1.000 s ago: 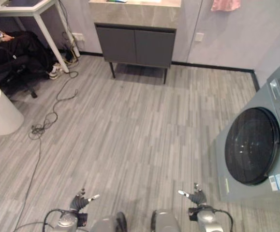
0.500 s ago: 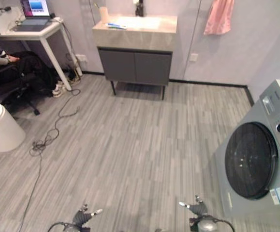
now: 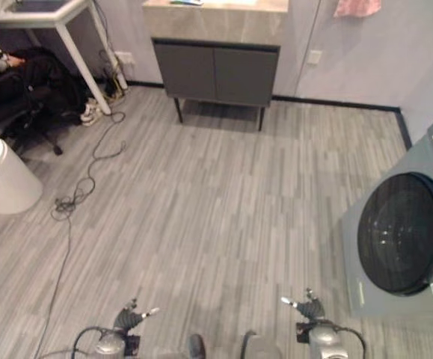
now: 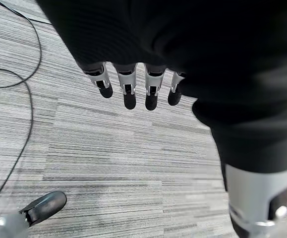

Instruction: Put brush and paste in cup on sink, flatten towel.

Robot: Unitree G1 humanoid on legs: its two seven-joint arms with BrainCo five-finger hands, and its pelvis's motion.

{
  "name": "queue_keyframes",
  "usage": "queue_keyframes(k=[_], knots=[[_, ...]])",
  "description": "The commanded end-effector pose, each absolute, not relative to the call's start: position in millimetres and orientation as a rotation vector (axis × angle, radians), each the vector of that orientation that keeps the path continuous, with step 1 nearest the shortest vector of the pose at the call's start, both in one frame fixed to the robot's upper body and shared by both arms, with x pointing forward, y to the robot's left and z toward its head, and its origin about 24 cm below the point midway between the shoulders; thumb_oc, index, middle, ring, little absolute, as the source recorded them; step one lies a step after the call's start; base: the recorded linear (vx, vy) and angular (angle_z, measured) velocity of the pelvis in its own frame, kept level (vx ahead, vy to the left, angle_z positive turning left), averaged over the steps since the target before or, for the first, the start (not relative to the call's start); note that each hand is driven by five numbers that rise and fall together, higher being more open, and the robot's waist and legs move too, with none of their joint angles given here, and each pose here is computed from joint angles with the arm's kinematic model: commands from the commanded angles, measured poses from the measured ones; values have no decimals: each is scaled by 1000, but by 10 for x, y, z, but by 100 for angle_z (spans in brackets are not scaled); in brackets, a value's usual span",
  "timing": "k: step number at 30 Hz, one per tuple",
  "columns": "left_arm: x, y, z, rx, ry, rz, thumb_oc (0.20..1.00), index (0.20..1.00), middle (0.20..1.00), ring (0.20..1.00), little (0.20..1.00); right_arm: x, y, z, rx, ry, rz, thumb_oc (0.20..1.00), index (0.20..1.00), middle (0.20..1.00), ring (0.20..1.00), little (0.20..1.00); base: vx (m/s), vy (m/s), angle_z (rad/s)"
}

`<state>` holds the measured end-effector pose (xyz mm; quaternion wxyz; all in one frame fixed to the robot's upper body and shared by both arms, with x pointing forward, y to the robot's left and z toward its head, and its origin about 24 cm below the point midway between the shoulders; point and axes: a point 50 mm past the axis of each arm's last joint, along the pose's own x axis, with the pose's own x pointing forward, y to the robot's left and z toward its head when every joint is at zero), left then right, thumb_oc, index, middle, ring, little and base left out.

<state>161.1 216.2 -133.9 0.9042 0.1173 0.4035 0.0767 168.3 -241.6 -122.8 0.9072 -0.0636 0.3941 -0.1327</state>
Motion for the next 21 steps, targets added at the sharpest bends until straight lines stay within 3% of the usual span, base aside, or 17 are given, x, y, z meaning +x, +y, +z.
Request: queue_keyframes(k=[1,9,13,21], knots=[[1678,2303,-1273,358,805,146,1000,1000,1000,1000,1000,1929,-2351,-1103,-67,713,-304,1000,1000,1000,1000,1000,423,170,10],[1765,2230,-1266,369,799,122,1000,1000,1000,1000,1000,1989,-2457,-1031,-49,683,-341,1000,1000,1000,1000,1000,451,-80,23],[1628,2141,-1360,268,860,139,1000,1000,1000,1000,1000,1772,-2570,-1122,-94,751,-342,1000,1000,1000,1000,1000,615,-333,49],[1822,2104,-1252,233,778,153,1000,1000,1000,1000,1000,1844,-2674,-1051,-149,726,-371,1000,1000,1000,1000,1000,409,-303,21]])
